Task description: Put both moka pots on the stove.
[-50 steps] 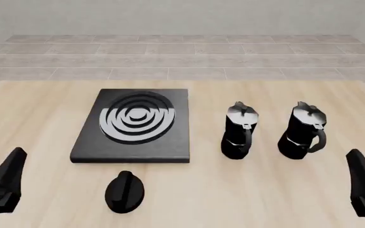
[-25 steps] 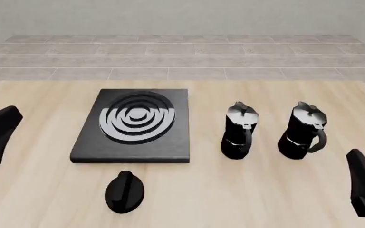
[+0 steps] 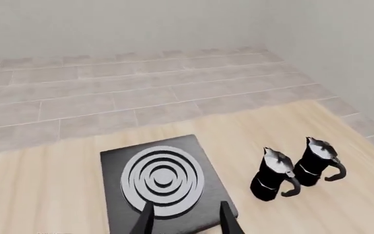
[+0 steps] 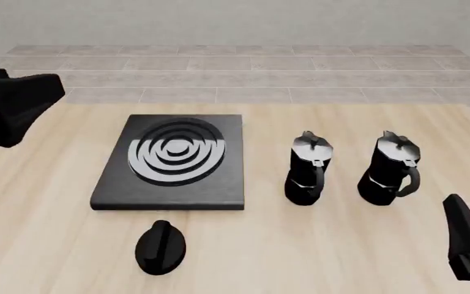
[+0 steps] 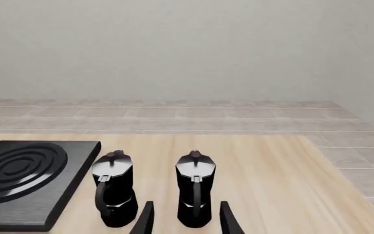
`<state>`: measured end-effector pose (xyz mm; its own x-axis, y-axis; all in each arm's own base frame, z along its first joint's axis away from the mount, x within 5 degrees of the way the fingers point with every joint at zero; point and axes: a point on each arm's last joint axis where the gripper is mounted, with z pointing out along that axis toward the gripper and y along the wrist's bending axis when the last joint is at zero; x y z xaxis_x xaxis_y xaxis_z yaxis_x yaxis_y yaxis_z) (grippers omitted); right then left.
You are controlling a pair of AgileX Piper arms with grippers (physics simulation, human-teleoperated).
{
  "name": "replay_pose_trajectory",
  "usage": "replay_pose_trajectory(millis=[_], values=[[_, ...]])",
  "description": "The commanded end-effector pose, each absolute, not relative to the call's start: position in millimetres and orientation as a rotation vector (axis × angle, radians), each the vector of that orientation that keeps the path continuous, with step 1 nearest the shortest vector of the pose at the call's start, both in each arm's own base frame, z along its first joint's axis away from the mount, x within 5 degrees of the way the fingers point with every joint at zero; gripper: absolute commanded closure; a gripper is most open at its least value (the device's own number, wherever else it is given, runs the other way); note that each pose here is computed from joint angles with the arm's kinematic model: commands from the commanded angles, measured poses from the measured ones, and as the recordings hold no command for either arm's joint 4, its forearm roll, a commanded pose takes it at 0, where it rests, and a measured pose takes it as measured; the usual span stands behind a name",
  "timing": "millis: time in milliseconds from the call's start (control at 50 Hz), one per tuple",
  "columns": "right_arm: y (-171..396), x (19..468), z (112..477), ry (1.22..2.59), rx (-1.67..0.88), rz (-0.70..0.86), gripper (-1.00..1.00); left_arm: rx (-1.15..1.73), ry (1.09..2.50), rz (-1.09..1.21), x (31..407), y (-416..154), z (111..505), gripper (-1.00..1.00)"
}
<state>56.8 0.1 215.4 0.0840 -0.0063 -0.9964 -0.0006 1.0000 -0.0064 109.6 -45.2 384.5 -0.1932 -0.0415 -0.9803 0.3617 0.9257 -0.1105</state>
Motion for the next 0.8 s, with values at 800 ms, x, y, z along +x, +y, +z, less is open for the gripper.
replay_pose_trajectory(millis=[800], values=[[0,58,214,1.487,-0.006,-0.004,-1.00,0.271,2.151,-0.671,157,-129,397,-1.00]])
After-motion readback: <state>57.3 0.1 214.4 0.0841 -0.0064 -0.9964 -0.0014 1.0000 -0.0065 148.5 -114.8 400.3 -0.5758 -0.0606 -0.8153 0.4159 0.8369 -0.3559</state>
